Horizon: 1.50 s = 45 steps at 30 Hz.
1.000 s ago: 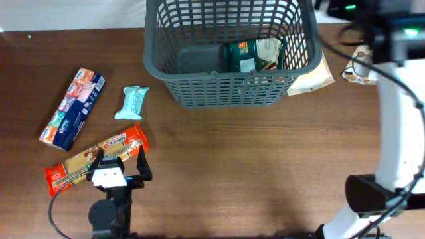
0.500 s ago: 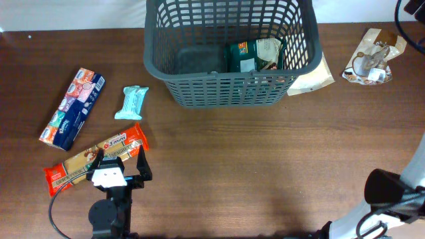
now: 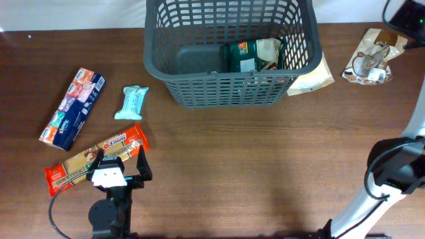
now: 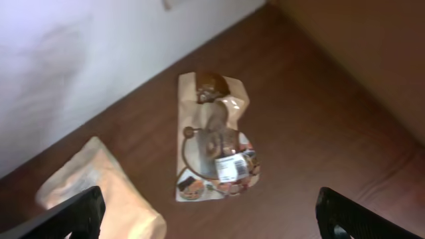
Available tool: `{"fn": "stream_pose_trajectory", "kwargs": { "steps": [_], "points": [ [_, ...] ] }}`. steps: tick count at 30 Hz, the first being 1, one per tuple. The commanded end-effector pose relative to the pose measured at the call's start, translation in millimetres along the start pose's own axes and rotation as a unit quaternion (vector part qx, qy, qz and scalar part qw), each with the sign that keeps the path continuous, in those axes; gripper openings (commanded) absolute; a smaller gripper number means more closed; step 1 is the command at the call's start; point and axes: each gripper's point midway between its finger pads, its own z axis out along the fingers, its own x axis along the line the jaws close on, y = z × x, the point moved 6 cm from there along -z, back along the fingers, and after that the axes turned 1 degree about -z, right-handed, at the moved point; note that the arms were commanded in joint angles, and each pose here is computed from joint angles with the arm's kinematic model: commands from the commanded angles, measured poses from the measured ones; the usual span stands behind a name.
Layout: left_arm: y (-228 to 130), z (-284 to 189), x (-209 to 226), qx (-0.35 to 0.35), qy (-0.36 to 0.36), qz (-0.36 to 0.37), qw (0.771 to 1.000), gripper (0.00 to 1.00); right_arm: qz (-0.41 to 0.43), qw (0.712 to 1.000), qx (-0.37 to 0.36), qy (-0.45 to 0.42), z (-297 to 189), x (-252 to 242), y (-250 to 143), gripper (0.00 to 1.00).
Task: Pack container
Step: 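Move right gripper to the clear dried-mushroom bag and grasp it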
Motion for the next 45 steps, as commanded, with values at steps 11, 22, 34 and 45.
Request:
{"fn": "stream_pose_trajectory", "kwargs": {
  "steps": [11, 22, 34, 45],
  "points": [
    [-0.9, -0.2, -1.5, -0.001, -0.006, 0.008, 1.000, 0.99, 0.014, 0.997, 0.054, 0.047, 43.8, -26.0, -12.8, 0.99],
    [-0.9, -0.2, -1.5, -0.001, -0.006, 0.008, 1.000, 0.99, 0.001, 0.994, 0.105, 0.035, 93.9, -29.8, -38.9, 0.99],
    [-0.9, -0.2, -1.5, -0.001, -0.007, 0.008, 1.000, 0.99, -0.049, 0.989, 0.131, 0.056, 126.2, -32.2, -56.3, 0.99],
    [-0.9, -0.2, -1.5, -0.001, -0.006, 0.008, 1.000, 0.99, -0.042, 0.988, 0.138, 0.055, 139.2, -32.5, -62.4, 0.99]
  ]
}}
